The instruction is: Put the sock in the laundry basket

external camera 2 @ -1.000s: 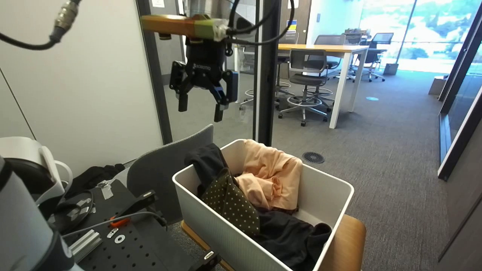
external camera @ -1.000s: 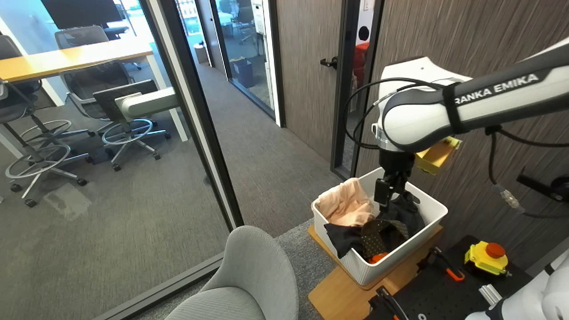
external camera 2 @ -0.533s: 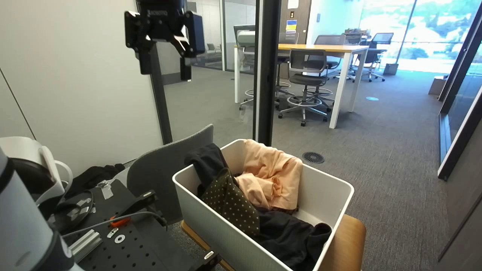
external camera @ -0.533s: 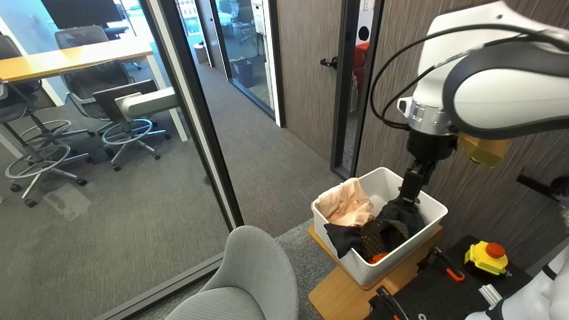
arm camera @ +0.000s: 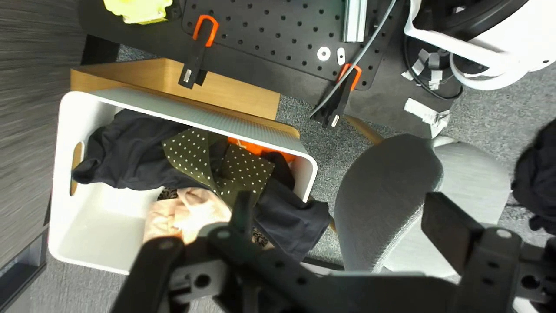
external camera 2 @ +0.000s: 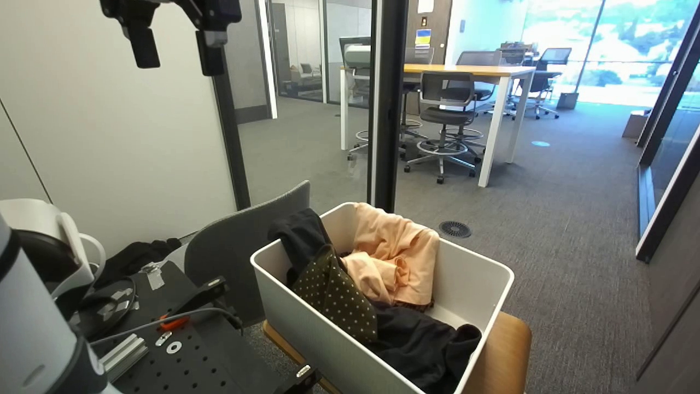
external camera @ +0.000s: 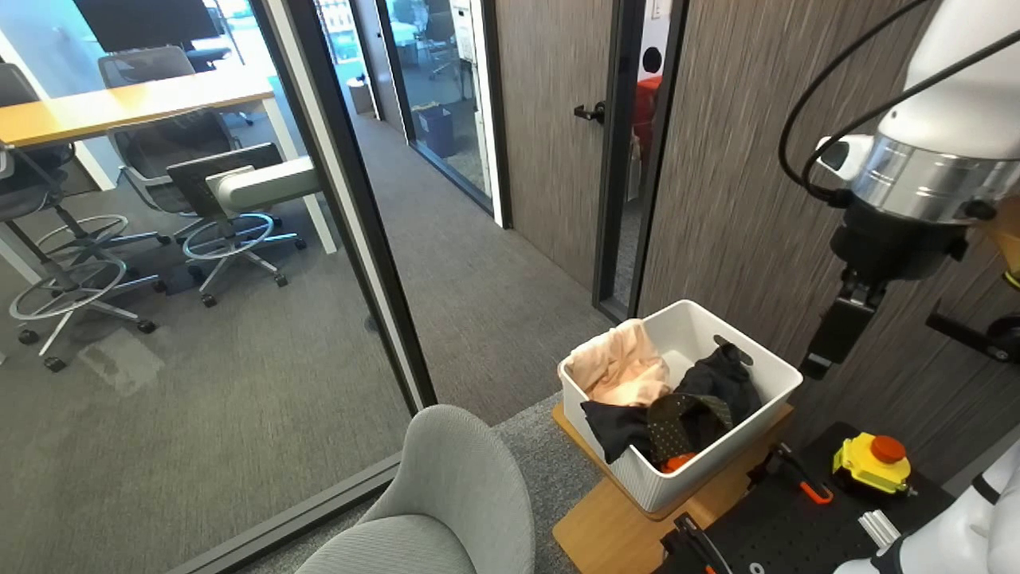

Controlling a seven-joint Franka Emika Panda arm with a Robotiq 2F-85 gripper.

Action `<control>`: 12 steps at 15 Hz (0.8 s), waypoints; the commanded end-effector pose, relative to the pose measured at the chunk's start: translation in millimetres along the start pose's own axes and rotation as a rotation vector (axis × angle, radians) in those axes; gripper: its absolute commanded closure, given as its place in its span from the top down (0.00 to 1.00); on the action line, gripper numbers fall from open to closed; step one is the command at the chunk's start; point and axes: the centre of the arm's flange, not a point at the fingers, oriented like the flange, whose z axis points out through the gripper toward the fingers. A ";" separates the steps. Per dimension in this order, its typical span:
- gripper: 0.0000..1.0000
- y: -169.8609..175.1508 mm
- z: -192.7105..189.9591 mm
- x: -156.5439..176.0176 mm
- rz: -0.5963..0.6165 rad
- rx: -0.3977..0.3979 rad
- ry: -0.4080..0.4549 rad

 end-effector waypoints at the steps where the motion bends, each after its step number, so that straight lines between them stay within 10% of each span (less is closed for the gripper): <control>1: 1.00 2.0 -2.4 -23.5 0.022 0.001 0.042; 12: 1.00 4.3 -13.6 -20.5 0.045 0.018 0.051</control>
